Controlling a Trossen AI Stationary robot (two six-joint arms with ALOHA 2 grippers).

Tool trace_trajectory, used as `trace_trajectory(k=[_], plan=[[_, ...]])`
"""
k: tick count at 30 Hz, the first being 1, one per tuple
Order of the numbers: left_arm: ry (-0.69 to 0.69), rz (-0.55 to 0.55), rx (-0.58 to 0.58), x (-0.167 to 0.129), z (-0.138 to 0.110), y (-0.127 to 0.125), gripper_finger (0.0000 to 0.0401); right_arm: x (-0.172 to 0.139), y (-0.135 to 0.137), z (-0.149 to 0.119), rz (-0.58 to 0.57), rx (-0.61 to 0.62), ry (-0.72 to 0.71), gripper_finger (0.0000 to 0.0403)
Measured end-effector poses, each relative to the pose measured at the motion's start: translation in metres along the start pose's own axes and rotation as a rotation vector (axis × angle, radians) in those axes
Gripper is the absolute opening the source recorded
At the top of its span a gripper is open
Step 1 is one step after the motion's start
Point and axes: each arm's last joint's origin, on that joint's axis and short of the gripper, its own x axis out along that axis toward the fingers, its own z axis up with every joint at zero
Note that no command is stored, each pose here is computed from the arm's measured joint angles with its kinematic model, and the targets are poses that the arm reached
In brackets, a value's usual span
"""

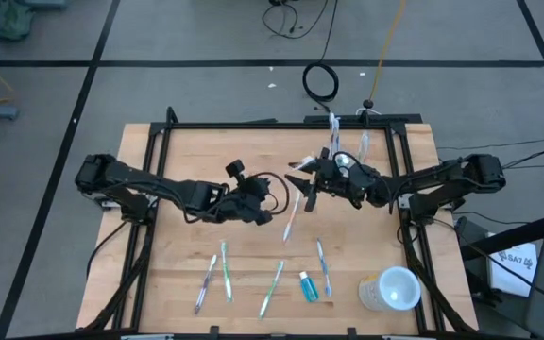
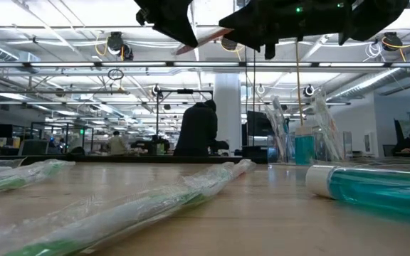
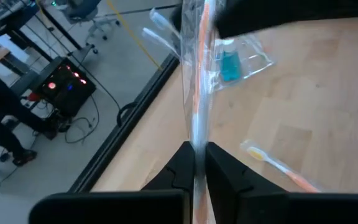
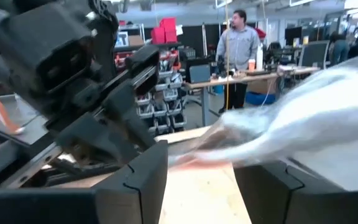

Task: Pick & Place toothbrushing station
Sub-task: Put the top orange toothbrush into the transparent organizer

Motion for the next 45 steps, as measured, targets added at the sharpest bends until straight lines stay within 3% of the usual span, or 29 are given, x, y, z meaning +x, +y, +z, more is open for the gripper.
trace_trajectory(k=[6, 16, 41, 45], plan=[[-0.002, -0.003, 0.002, -0.0011, -0.0001, -0.0012, 0.0015, 0.0, 0.0001, 0.0029, 0.002, -0.004, -0.029, 0.0131], [0.005, 0.005, 0.03, -0.0002, -0.0008, 0.0001, 0.0044, -0.0002, 0.0015, 0.0026, 0.025, -0.002, -0.024, 0.0019], [0.04, -0.038, 0.037, 0.0019, -0.0037, 0.0012, 0.0047, -0.0002, 0.0024, -0.0009, 0.058, 0.004, 0.015, 0.0019], [0.052, -0.088, 0.142, 0.0058, -0.0037, 0.0038, 0.0047, -0.0003, 0.0023, -0.0013, 0.057, 0.002, 0.018, 0.0019]])
